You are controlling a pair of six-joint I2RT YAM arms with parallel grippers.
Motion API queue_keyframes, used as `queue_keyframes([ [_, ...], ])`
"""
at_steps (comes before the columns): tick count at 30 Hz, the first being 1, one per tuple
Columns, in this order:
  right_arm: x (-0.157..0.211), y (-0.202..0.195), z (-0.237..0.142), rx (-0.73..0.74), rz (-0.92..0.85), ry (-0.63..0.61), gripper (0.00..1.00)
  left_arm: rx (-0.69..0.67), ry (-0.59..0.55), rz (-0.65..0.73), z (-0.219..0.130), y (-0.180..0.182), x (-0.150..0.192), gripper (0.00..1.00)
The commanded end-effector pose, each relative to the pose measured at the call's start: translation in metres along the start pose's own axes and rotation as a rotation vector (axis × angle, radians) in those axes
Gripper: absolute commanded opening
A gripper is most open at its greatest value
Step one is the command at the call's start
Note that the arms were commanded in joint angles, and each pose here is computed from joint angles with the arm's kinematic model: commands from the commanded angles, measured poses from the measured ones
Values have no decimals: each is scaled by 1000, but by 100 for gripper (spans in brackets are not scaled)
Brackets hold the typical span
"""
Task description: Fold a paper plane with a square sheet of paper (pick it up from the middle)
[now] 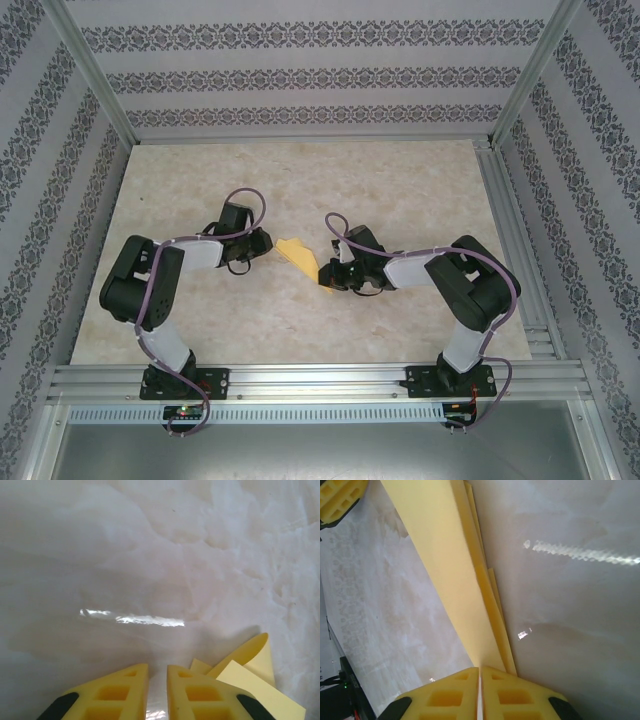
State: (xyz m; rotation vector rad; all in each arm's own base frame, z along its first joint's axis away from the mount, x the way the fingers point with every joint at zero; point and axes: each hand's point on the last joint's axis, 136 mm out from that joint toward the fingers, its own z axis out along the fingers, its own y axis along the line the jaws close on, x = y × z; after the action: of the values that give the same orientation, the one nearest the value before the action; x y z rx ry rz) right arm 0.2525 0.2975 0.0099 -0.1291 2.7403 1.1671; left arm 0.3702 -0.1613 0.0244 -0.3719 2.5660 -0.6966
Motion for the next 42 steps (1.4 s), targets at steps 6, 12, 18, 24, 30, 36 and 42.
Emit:
queue_keyframes([
  [6,-12,18,-19,86,-40,-56,32,3,-35,69,-37,-24,-8,32],
  [12,-43,36,-69,128,-112,-265,56,-78,12,124,-48,-40,18,51],
  [18,-55,4,-113,296,-111,-459,69,-167,49,215,-41,-67,40,66],
  [24,-52,-25,-142,427,-83,-563,77,-306,60,330,-26,-90,52,74],
  [30,-45,-44,-161,474,-36,-630,78,-449,82,441,-3,-101,58,76],
  [36,-39,-52,-172,483,-9,-653,78,-478,93,457,3,-101,61,65],
  [42,-38,-54,-173,478,0,-650,77,-465,72,428,-4,-103,60,50],
])
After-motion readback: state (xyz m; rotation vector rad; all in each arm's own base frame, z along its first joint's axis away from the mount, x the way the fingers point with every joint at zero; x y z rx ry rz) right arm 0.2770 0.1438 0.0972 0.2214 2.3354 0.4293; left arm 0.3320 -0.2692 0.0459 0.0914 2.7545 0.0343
